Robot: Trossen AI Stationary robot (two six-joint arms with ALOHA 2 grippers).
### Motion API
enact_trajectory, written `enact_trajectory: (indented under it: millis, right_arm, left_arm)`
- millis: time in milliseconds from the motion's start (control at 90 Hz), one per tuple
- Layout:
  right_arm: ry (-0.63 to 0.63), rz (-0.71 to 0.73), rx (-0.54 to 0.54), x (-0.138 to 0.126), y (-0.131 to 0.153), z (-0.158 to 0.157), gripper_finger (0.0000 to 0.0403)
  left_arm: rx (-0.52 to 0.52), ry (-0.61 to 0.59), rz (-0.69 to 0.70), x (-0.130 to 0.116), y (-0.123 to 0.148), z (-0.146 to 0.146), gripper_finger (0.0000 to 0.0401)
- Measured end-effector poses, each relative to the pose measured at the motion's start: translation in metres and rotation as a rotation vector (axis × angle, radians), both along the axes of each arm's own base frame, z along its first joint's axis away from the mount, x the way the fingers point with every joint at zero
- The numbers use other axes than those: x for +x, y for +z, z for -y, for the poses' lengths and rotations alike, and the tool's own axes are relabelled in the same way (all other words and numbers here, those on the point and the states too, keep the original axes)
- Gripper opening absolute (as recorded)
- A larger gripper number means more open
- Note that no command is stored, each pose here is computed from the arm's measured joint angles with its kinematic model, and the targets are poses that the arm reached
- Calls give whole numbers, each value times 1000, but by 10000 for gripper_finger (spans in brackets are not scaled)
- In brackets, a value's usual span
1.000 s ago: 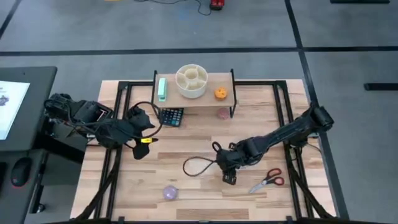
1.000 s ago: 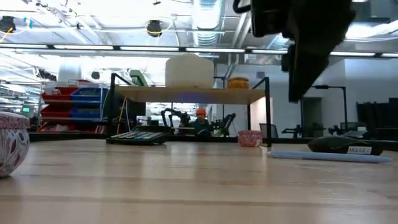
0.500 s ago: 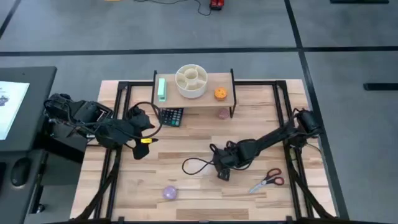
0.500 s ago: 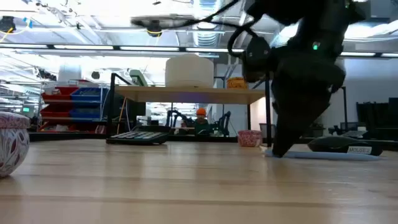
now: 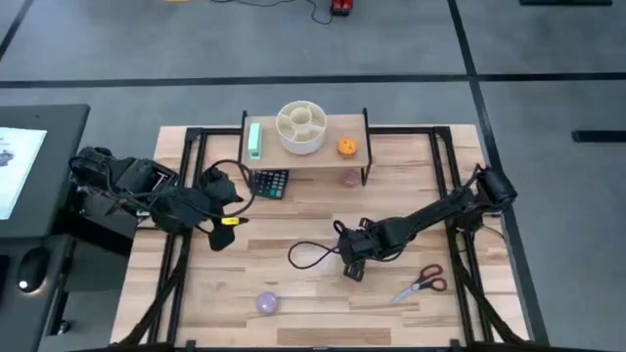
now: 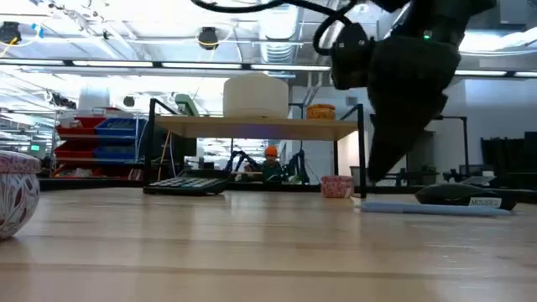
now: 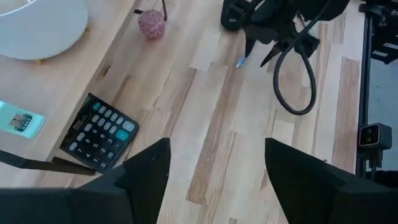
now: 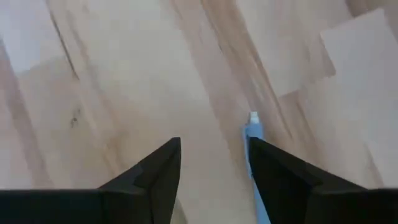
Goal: Stock shelves
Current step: Put the gray pen into the white desk organizer
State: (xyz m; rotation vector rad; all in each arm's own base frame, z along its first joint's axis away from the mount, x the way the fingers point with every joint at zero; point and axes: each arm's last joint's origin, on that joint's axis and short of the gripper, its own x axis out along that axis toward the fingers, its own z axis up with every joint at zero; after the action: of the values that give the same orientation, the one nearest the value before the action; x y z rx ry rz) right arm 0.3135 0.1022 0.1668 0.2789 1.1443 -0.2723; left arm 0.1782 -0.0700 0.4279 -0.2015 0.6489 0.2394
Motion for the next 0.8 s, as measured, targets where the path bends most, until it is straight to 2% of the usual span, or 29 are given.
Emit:
enact_trajectory:
  millis: [189, 344, 400, 556, 800]
  right_arm:
    - [23, -81, -61, -8, -10, 9, 178]
    - [96, -37, 36, -6, -23, 19, 171]
    - [89, -68, 33, -9, -28, 25, 167]
    - [74, -42, 67, -13, -37, 37, 152]
    - [88, 51, 88, -24, -57, 35, 109]
  left_arm:
    - [-4, 2, 1, 0, 0, 0, 237]
    - [-4, 2, 0, 0, 0, 0, 237]
    - [-6, 4, 1, 0, 0, 0, 237]
    - [-7, 4, 1, 0, 0, 0, 237]
    - [-13, 8, 2, 0, 0, 0, 237]
